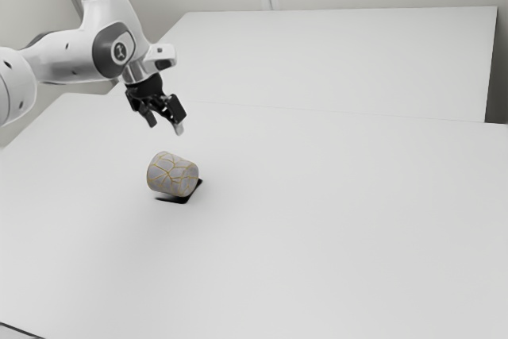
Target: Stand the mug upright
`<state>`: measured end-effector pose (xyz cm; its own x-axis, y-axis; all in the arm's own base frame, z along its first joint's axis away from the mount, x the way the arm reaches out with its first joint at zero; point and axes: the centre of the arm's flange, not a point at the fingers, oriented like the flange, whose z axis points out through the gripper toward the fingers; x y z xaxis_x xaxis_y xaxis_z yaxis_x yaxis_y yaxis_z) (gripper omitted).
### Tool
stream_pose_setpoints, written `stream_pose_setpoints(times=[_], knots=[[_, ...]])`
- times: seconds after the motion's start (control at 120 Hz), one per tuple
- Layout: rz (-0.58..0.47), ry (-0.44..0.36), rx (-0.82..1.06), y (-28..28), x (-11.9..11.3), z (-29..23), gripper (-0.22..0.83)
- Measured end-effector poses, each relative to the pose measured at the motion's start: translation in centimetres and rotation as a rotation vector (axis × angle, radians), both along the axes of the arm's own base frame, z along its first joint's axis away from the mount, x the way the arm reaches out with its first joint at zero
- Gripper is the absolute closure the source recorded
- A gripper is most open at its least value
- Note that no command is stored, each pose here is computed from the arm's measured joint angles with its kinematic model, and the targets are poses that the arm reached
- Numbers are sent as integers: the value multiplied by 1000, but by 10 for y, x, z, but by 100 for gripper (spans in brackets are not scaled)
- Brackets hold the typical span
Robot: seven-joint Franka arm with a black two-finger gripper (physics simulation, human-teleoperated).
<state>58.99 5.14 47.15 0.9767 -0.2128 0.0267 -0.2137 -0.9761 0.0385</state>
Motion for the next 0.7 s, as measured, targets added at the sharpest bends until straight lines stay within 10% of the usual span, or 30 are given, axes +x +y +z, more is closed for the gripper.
stream_pose_setpoints(times=[0.7], knots=[[193, 126, -618, 153, 4, -125, 0]])
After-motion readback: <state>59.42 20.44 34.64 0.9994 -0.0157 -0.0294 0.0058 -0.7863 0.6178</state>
